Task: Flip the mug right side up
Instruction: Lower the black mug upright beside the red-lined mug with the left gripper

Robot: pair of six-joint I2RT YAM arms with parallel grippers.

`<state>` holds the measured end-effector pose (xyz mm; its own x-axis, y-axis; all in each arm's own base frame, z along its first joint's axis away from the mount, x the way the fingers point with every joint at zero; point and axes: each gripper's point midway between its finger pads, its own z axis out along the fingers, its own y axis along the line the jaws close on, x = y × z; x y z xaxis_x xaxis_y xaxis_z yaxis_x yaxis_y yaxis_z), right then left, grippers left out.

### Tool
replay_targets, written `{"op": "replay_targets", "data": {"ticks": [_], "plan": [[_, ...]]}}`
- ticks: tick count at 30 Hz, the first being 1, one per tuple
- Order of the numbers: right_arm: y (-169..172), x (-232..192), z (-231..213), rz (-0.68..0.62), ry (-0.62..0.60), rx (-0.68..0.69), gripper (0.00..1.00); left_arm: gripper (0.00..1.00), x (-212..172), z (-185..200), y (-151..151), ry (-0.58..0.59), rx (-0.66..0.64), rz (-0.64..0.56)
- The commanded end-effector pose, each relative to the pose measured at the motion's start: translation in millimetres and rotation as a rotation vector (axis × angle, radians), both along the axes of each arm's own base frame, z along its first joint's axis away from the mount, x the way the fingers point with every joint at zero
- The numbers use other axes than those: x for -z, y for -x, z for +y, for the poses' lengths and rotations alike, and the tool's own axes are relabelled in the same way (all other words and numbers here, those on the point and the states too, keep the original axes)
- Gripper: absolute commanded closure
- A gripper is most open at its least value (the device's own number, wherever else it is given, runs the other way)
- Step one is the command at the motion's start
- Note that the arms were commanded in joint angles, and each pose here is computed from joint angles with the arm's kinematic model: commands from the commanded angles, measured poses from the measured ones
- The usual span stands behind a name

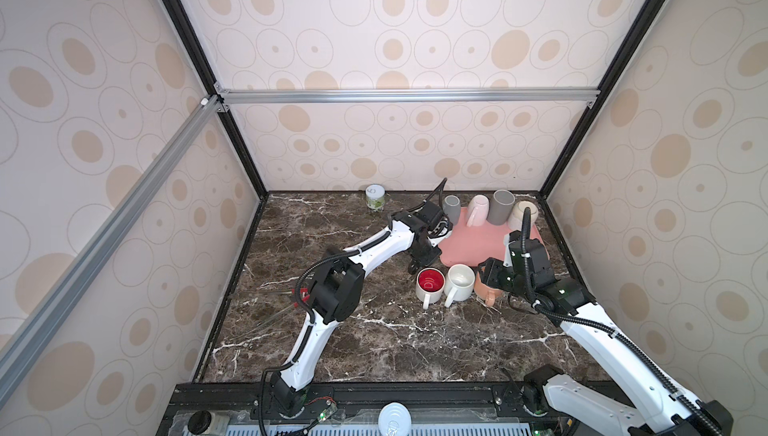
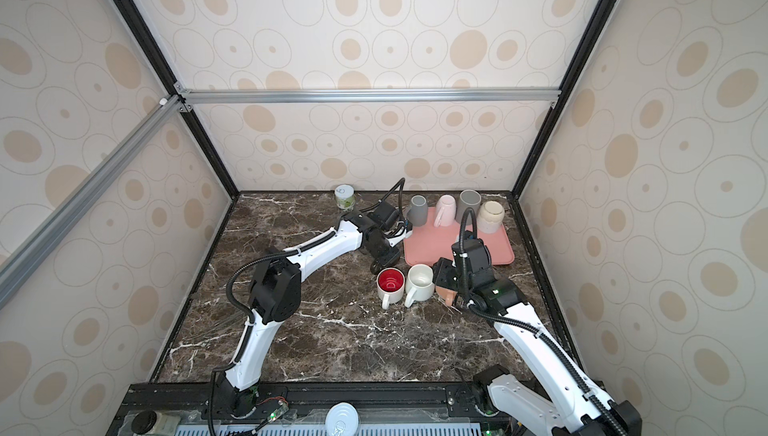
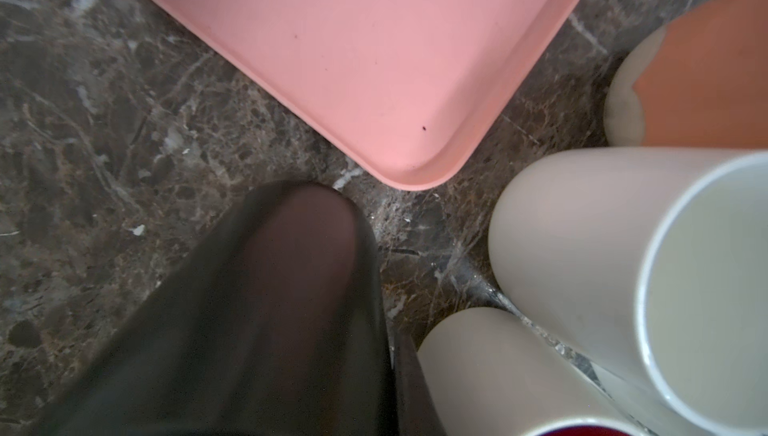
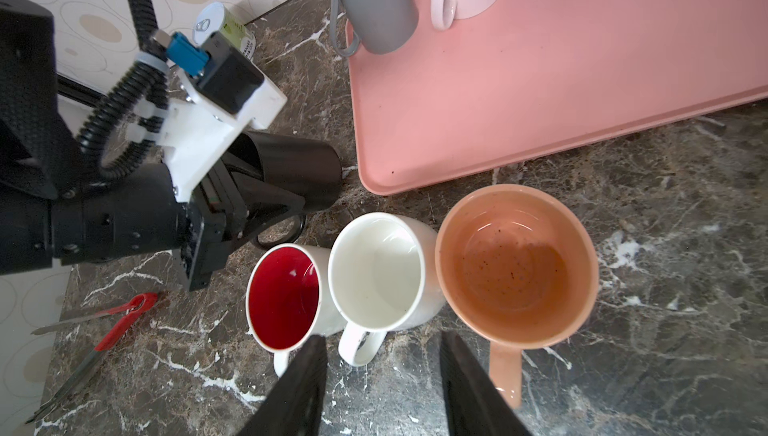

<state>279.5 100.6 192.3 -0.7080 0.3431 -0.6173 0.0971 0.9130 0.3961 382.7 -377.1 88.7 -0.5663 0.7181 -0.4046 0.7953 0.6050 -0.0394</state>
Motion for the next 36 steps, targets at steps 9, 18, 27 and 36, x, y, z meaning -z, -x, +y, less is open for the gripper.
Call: {"op": "replay_targets", "data": {"ticks": [9, 18, 27, 36], "plan": [[0.0, 7.7, -7.4, 0.008, -0.008, 0.037, 0.52, 0.82, -30.3, -7.2, -5.5, -0.048, 0.044, -0.107], [-1.8, 9.1, -5.6, 0.012, -0.015, 0.029, 0.52, 0.68, -45.3, -12.7, -5.3, -0.038, 0.048, -0.130], [-1.0, 8.7, -7.6, 0.014, -0.015, 0.031, 0.52, 0.64, -71.8, -13.8, -10.6, -0.016, 0.041, -0.179], [1.9, 7.9, -9.0, 0.018, -0.016, 0.032, 0.52, 0.61, -90.2, -12.0, -16.7, -0.012, 0.030, -0.233]]}}
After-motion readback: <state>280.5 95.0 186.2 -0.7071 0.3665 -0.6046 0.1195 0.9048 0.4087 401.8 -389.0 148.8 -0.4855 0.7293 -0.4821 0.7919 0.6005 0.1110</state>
